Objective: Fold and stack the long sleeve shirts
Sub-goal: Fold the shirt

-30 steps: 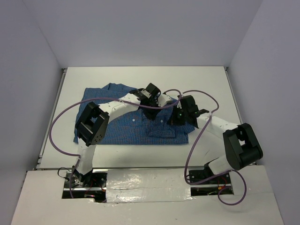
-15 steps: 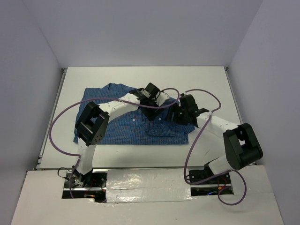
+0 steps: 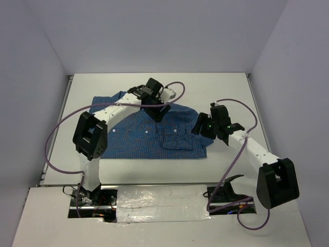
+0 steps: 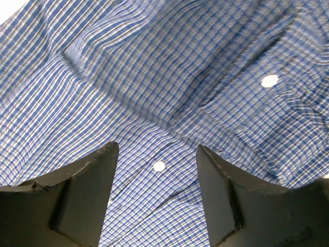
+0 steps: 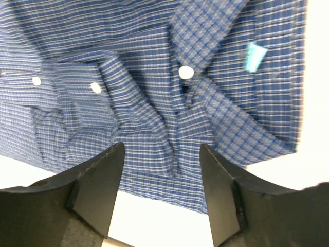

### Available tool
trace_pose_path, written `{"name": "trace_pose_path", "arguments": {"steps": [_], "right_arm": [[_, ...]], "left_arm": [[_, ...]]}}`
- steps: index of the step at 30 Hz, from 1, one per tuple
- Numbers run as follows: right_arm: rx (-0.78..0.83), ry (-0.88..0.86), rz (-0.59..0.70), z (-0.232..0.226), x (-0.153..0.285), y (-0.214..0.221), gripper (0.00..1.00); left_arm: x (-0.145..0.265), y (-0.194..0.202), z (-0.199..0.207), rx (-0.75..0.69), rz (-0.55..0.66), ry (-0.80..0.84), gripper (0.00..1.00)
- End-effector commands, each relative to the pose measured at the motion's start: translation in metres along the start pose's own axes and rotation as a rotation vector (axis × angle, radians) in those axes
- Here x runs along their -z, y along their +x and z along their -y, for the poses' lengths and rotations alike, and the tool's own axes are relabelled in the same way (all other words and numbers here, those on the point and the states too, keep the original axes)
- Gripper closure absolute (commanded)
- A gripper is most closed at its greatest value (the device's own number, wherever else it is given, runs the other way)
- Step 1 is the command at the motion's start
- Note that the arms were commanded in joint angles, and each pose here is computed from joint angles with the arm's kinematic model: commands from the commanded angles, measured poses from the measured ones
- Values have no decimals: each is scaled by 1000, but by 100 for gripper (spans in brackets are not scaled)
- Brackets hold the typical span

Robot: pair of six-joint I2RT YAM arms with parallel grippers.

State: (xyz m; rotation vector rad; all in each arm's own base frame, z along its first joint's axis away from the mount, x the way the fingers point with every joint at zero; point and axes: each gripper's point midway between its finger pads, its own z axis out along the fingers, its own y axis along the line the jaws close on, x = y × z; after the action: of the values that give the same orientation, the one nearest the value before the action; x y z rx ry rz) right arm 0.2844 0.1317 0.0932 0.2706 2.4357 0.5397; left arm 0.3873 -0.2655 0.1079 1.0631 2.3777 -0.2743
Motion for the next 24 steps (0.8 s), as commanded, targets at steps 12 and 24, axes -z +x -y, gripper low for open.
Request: {"name": "trace_pose_path", "arguments": {"steps": [12,24], "right_arm": [[-198,98,-219,54,20,67,19],[-238,-5,-286,50,-13,91,43]], "left_arm": [[130,190,-113,398,-252,-146,21],[128,357,-121,697,-456,-166,20]]}}
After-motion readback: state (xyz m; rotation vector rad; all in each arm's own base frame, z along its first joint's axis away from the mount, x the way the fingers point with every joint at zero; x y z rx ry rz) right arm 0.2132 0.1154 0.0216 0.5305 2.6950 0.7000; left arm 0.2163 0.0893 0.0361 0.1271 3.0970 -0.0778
